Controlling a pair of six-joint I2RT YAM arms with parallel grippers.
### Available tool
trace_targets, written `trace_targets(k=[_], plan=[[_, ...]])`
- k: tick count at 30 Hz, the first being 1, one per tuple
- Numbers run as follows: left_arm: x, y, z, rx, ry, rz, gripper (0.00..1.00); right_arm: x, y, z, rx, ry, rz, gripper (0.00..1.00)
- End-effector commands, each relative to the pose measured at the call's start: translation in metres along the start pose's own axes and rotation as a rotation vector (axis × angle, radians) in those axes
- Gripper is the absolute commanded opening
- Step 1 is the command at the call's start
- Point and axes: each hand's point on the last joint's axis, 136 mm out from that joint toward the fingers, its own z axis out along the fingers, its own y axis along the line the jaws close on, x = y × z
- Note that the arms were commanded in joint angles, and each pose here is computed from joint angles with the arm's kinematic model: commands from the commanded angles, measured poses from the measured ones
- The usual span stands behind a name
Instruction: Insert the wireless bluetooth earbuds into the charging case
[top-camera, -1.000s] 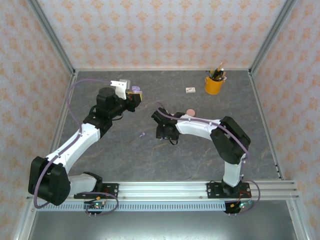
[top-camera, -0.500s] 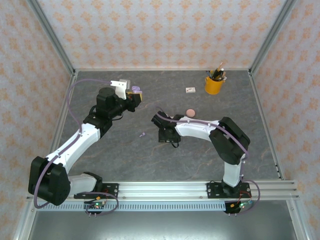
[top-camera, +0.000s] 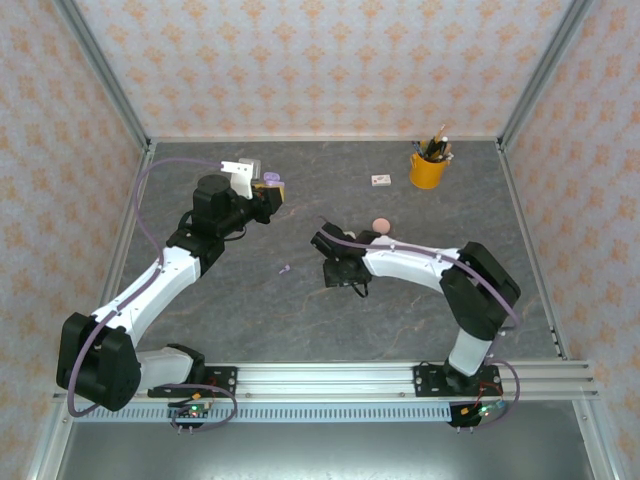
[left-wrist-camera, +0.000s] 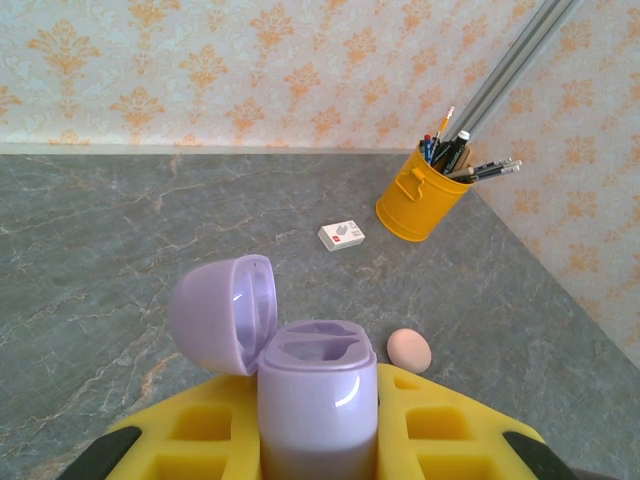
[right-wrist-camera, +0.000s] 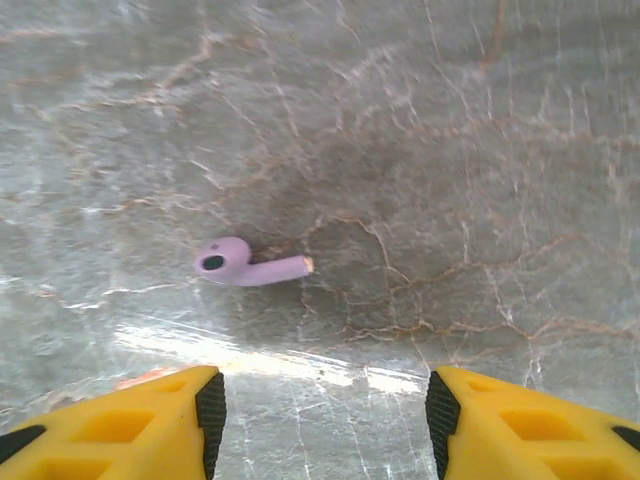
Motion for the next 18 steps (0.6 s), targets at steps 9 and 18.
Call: trace_targets(k=[9,18], plan=[[-0.010,-0.007,-0.006,0.010,-0.026,0.007,0.00,-0.032,0.023,0.007,-0.176,0.007,-0.036,0.59],[-0.009,-0.006,-0.005,0.012,-0.028,0.001,0.00,-0.030,0.032,0.020,-0.219,0.043,-0.032,0.59]])
